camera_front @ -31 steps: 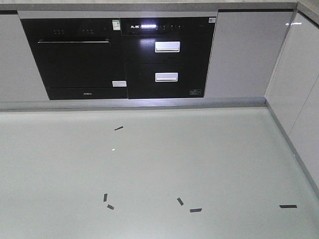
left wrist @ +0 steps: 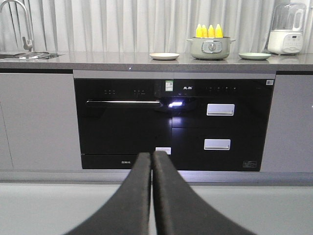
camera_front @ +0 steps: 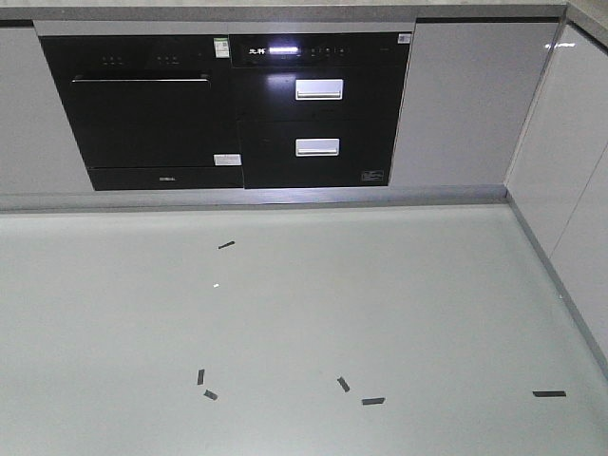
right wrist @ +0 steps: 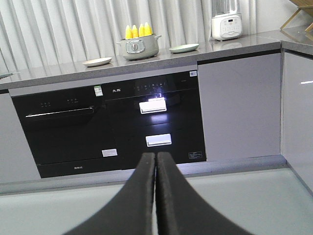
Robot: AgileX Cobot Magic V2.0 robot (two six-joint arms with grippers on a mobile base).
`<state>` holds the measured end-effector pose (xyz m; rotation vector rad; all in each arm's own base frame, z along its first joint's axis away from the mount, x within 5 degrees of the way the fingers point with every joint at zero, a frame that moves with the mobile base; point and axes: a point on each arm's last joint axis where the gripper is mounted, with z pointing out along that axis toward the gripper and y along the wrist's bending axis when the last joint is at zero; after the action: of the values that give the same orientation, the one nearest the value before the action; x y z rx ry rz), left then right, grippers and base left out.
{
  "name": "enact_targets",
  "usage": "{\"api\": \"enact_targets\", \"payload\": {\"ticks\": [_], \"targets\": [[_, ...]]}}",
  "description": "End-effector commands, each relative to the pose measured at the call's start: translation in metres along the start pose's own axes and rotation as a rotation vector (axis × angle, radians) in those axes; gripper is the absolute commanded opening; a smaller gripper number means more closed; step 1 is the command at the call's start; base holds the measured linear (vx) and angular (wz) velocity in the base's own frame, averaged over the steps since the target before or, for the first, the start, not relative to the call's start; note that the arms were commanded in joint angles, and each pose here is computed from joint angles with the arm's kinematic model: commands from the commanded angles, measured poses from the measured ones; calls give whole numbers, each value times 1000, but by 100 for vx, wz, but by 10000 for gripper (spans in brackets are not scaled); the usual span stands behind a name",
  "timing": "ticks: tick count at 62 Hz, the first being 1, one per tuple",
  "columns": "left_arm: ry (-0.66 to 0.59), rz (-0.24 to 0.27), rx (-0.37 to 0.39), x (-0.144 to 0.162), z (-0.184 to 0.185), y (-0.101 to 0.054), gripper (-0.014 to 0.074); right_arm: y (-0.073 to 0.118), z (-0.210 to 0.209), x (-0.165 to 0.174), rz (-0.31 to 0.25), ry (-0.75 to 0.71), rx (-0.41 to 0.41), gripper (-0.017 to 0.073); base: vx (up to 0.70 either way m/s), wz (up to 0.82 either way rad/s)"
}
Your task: Distribute corn equally
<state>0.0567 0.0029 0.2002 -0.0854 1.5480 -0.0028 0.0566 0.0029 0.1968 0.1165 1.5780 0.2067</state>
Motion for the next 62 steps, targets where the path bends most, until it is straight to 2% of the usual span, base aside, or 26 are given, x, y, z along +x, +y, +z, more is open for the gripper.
{"api": "enact_targets", "payload": {"ticks": [1,62], "targets": [[-87,-2,2,-6,-1,0,-6,2,0,-5,-8,-72,-24,-1,0,0],[-87,-2,2,-6,-1,0,-6,2,0,-5,-8,-72,-24,-1,0,1]]}}
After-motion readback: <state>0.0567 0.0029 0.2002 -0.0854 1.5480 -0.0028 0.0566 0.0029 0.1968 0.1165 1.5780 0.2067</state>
